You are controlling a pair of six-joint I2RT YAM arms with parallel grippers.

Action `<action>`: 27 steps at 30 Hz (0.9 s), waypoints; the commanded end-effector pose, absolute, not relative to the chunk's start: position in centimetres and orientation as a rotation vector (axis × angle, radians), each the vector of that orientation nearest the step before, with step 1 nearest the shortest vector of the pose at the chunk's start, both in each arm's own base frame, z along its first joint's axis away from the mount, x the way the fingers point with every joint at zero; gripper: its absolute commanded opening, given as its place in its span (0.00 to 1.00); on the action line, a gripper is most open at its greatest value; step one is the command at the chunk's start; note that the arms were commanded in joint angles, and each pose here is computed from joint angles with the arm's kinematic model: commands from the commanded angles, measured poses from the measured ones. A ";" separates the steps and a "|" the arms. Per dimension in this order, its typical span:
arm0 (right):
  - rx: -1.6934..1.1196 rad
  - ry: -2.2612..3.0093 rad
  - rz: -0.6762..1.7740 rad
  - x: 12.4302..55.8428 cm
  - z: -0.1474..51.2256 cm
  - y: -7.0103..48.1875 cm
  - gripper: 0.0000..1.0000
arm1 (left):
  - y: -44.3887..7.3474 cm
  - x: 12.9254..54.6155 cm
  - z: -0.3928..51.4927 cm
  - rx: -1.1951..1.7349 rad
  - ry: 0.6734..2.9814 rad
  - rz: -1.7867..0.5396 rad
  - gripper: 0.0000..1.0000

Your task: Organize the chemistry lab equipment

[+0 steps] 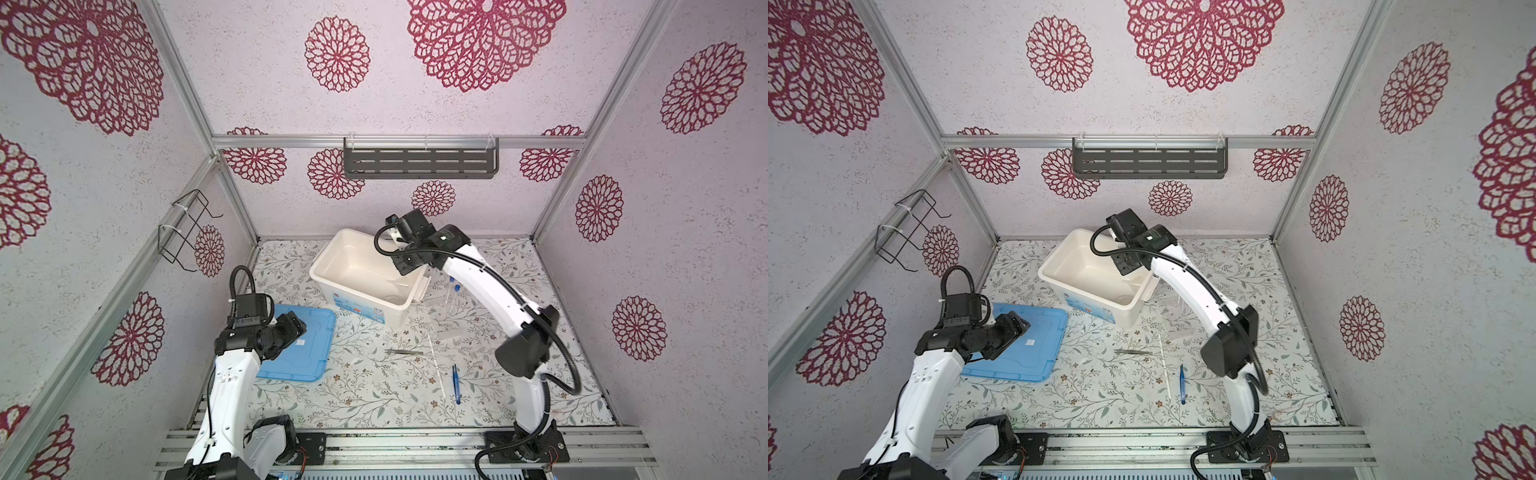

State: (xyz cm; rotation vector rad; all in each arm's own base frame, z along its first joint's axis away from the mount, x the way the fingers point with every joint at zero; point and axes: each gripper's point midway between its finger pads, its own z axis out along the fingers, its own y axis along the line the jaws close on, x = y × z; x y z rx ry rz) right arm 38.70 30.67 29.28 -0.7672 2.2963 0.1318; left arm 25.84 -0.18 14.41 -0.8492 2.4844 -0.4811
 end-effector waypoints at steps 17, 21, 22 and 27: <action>-1.784 1.837 0.478 17.7 15.1 34.4 0.45 | 0.6 25.7 14.5 -0.882 2.479 -0.436 0.76; -1.844 1.749 0.389 18.8 11.8 34.3 0.46 | 0.6 25.3 14.3 -0.877 2.490 -0.426 0.76; -1.855 1.731 0.387 19.0 11.2 34.3 0.47 | 0.6 25.2 14.3 -0.878 2.488 -0.426 0.76; -1.787 1.729 0.379 21.2 10.0 34.5 0.47 | 0.5 25.3 14.3 -0.881 2.477 -0.435 0.76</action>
